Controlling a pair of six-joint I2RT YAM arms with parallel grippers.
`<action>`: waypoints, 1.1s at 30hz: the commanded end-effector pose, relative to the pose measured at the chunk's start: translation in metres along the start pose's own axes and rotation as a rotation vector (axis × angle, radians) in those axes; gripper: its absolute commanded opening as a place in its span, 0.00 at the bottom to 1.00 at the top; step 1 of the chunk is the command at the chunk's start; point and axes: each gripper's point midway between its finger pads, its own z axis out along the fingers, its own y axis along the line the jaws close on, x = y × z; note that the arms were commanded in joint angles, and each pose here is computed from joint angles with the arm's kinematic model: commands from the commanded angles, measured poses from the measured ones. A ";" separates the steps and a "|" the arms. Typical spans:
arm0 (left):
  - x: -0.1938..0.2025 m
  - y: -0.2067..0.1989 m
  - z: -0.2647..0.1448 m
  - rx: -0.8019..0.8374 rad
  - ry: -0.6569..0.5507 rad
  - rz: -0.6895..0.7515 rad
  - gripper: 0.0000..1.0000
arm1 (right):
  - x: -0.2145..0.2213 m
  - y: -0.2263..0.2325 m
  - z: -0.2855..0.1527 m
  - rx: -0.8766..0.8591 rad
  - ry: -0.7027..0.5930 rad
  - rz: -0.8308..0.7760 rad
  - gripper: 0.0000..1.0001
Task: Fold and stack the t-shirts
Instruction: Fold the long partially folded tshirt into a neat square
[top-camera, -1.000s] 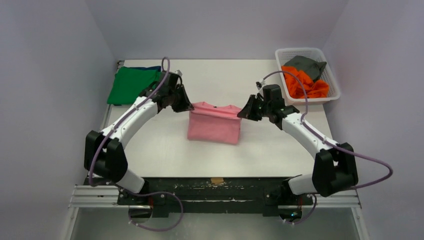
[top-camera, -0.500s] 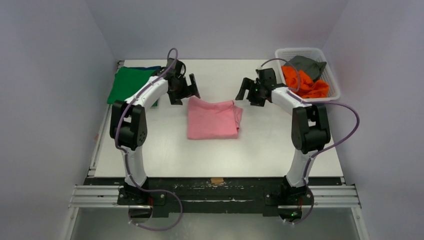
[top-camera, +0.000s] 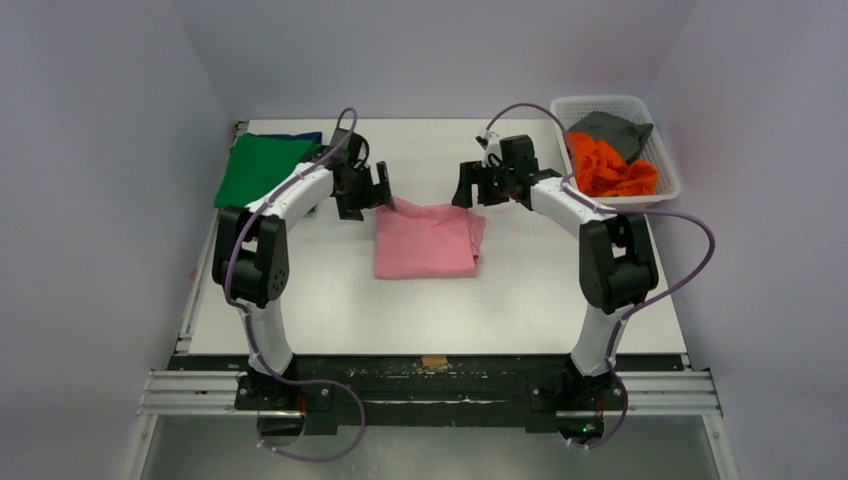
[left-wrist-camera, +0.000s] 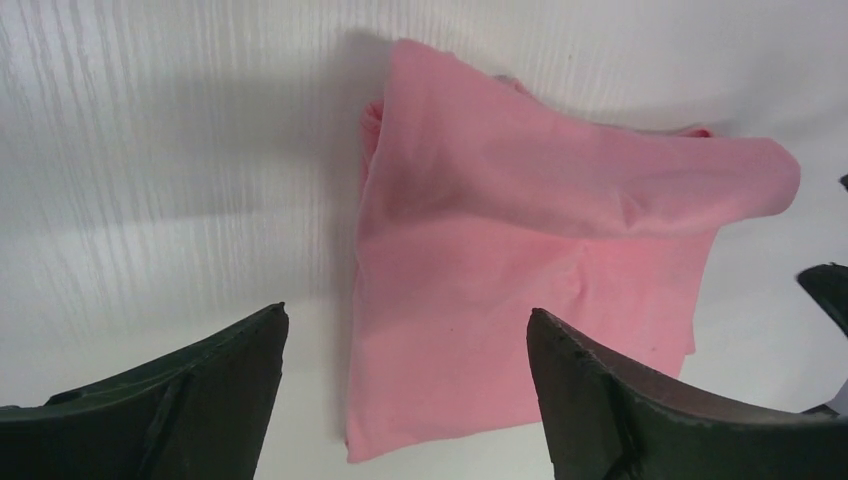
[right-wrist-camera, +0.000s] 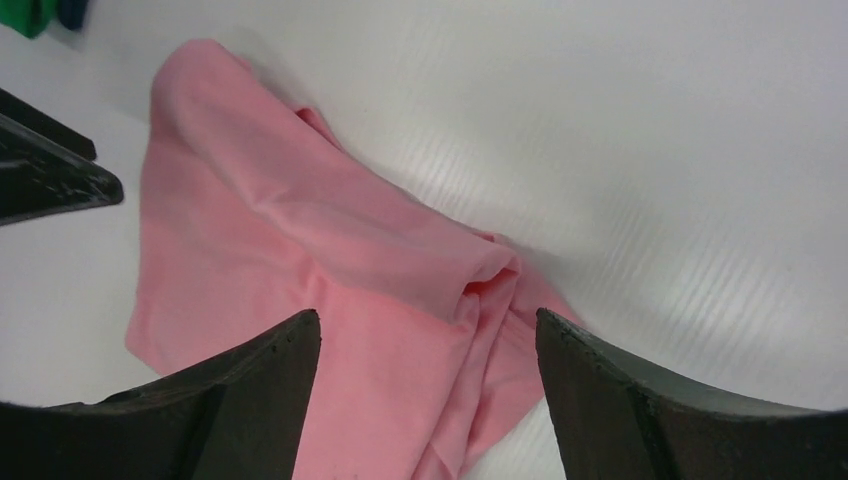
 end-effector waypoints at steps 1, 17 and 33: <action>-0.030 -0.009 0.011 0.078 -0.037 0.053 0.80 | 0.000 0.002 0.020 -0.091 0.036 -0.153 0.76; -0.044 -0.043 0.014 0.255 -0.043 0.093 0.00 | -0.011 0.026 0.033 -0.179 -0.012 -0.136 0.00; -0.039 -0.049 -0.011 0.264 -0.103 0.115 0.00 | 0.007 -0.011 -0.023 0.126 -0.064 0.180 0.00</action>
